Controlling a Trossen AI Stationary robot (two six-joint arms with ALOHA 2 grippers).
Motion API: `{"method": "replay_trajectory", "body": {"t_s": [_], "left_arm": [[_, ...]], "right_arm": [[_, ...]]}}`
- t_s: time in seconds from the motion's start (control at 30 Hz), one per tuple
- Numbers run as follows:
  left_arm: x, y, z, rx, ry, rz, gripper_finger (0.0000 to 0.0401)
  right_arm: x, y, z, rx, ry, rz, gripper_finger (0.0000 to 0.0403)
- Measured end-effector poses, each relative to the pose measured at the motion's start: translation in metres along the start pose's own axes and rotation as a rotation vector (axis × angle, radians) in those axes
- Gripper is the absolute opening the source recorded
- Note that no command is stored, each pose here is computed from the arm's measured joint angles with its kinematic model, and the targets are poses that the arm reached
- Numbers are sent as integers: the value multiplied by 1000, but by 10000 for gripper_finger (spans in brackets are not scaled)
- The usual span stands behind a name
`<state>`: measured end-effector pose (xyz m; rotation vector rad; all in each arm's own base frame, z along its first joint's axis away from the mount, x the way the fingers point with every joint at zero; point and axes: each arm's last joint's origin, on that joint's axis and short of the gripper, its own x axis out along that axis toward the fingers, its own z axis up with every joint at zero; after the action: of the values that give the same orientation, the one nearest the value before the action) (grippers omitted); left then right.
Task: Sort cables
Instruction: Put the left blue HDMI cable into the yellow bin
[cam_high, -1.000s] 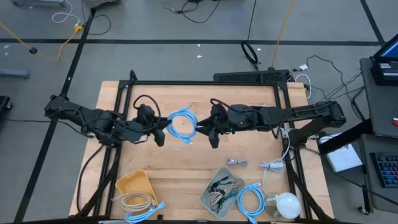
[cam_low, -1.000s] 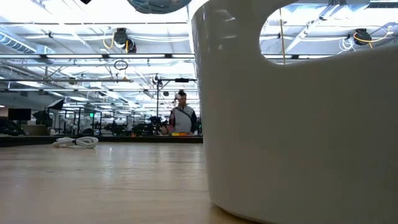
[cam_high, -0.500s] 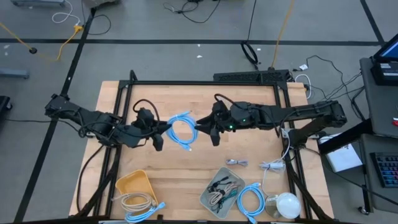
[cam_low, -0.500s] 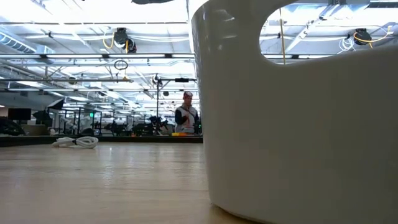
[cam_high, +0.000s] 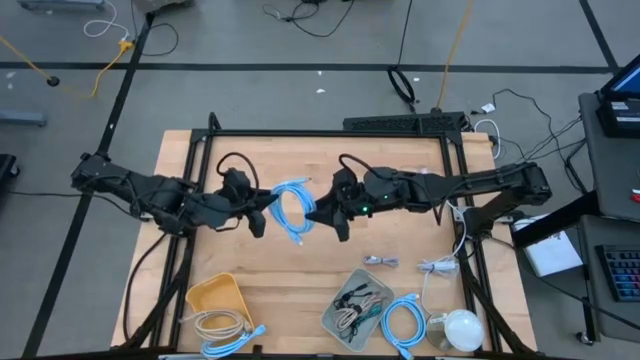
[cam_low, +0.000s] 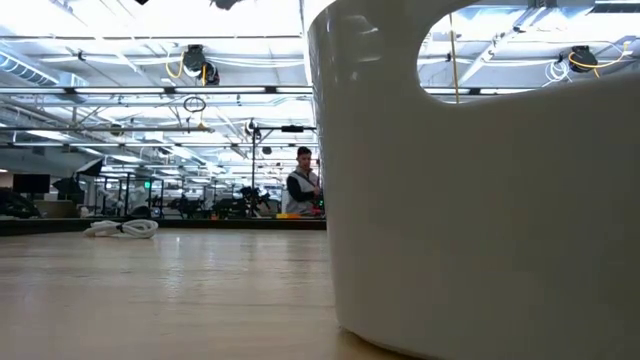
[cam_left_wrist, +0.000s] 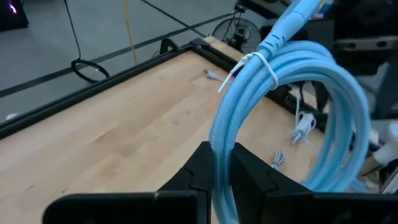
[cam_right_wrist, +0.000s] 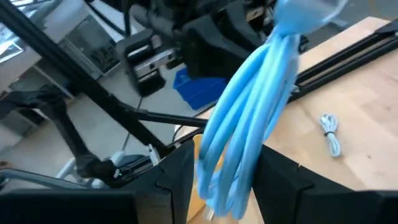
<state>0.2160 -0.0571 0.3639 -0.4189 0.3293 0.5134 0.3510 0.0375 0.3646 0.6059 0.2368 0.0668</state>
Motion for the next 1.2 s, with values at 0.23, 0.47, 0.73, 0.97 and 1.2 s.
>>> {"method": "replay_trajectory", "body": {"t_s": [0.23,0.47,0.73,0.97,1.2], "left_arm": [[1,0,2,-2,-3,-16,33],[1,-1,4,-4,-22,-22,33],[2,-6,7,-5,-42,-66,33],[2,-6,6,-9,-16,-88,34],[-17,12,14,-66,-77,4,116]], "right_arm": [[-2,8,-2,7,5,50,161],[1,8,-2,-2,-22,37,174],[11,2,-8,1,5,22,128],[11,3,-9,-36,17,42,25],[10,4,-20,-49,200,143,25]]}}
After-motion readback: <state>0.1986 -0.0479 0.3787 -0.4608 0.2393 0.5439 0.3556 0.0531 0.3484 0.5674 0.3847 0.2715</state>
